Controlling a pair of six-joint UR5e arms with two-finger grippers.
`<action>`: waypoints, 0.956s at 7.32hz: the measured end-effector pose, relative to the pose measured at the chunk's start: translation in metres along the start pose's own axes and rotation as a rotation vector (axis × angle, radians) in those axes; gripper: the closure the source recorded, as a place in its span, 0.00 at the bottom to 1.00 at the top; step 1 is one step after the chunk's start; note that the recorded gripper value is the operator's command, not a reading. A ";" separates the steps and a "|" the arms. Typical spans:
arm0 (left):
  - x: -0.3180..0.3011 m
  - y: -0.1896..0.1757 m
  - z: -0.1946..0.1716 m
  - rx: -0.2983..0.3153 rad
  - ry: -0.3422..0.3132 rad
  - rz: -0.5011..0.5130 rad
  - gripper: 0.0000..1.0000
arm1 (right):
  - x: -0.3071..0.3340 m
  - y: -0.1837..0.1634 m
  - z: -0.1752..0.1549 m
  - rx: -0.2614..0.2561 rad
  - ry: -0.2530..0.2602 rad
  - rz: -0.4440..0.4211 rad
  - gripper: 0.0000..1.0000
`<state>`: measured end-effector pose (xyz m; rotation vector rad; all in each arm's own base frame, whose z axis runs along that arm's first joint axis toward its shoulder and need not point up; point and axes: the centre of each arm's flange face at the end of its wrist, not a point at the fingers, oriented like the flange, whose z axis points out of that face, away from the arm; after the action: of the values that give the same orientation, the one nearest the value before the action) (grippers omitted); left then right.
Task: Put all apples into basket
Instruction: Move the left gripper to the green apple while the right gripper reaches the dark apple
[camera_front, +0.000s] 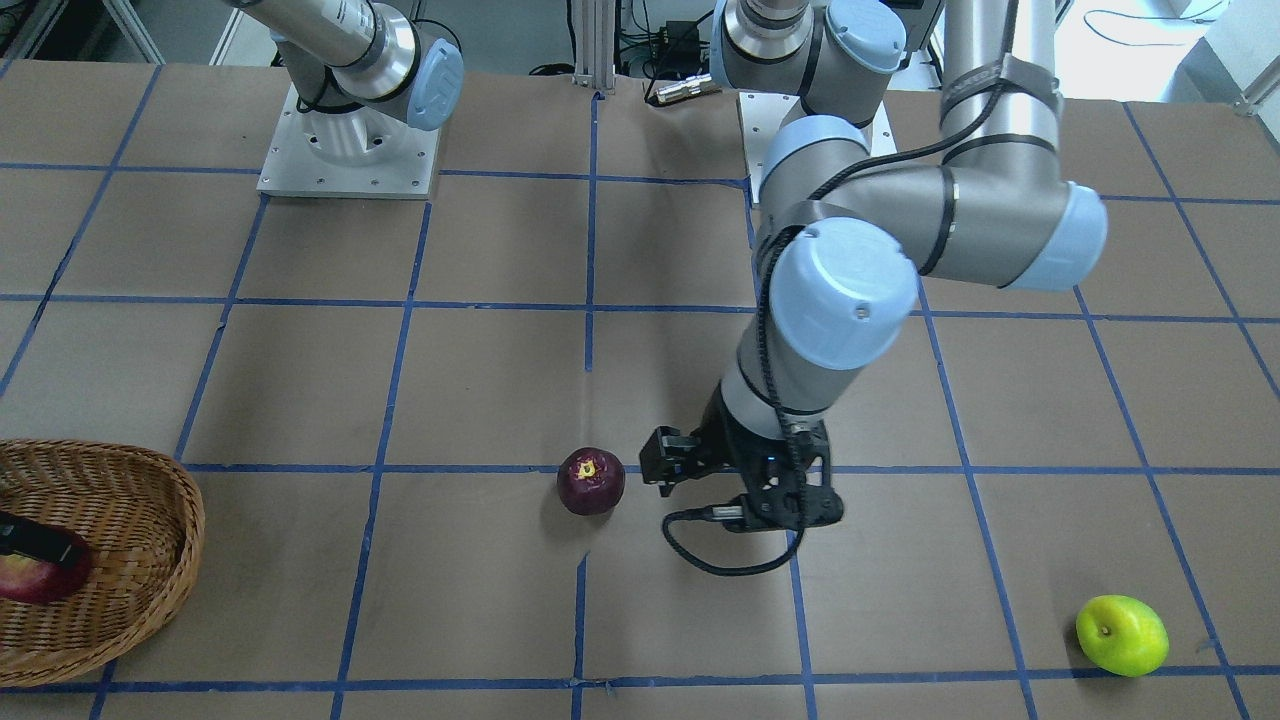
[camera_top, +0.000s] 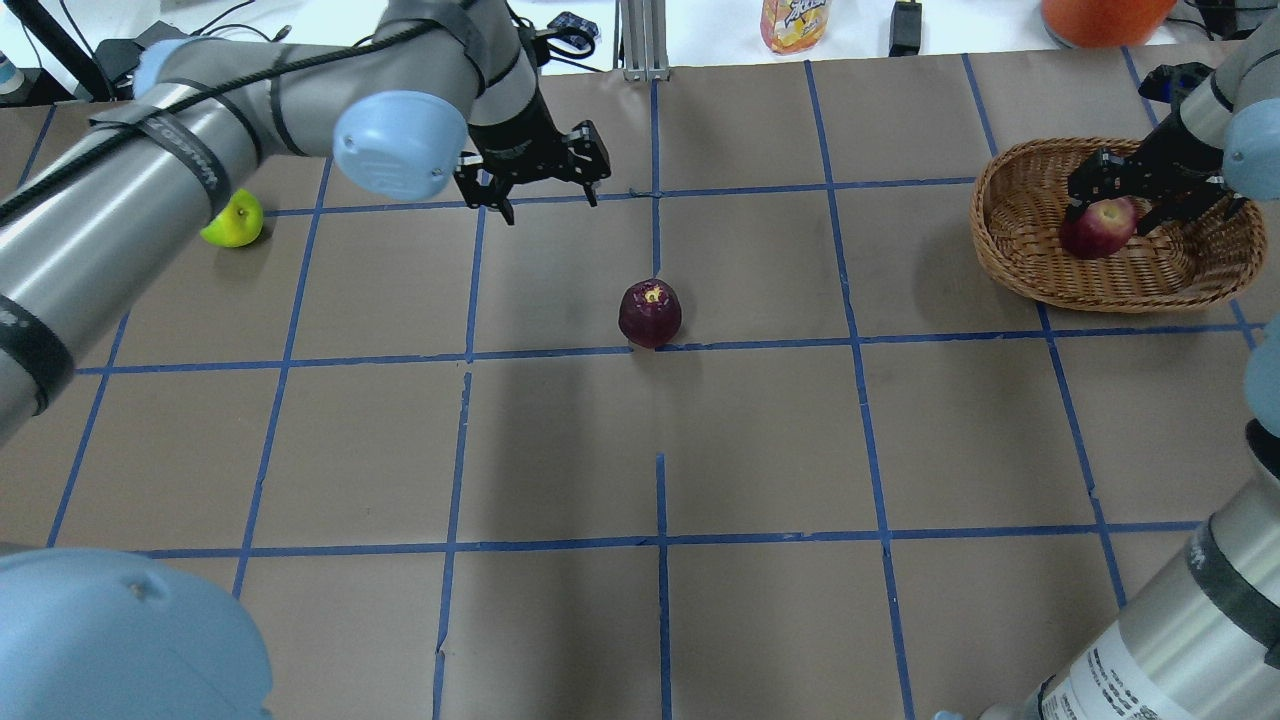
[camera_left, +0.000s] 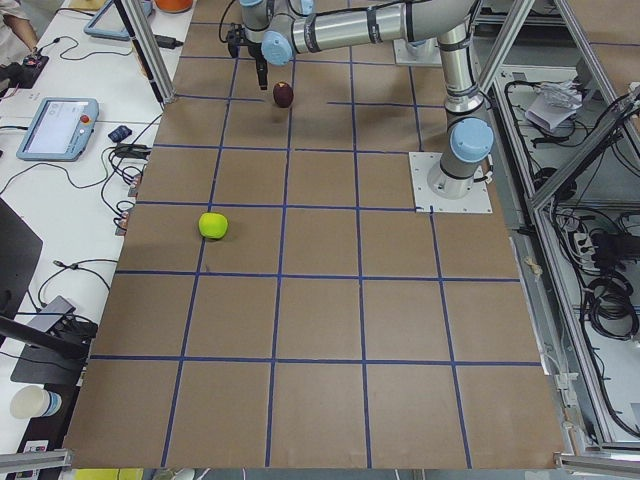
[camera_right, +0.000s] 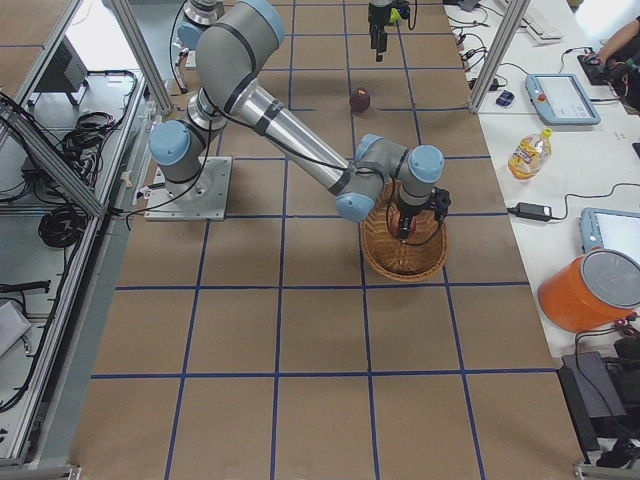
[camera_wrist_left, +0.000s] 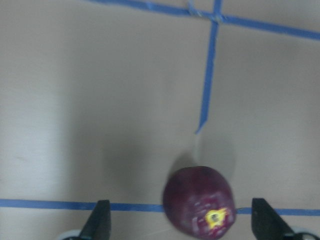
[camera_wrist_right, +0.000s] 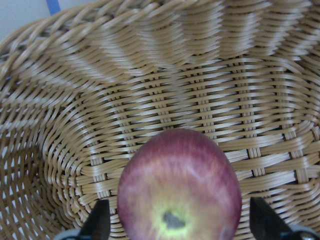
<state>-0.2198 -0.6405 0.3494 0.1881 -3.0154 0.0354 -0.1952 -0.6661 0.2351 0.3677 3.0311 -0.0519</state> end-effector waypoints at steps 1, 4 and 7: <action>-0.045 -0.017 -0.012 -0.004 -0.006 -0.002 0.00 | -0.004 0.001 -0.009 0.009 0.003 -0.002 0.00; -0.196 -0.066 -0.024 0.006 -0.011 0.042 0.00 | -0.086 0.023 -0.062 0.008 0.003 0.007 0.00; -0.342 -0.087 -0.007 -0.007 0.003 0.136 0.00 | -0.291 0.085 -0.075 -0.008 -0.005 0.075 0.00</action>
<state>0.1285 -0.6843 0.3160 -0.0176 -3.0200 0.0378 0.1001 -0.6496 0.3348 0.4798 3.0082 -0.0361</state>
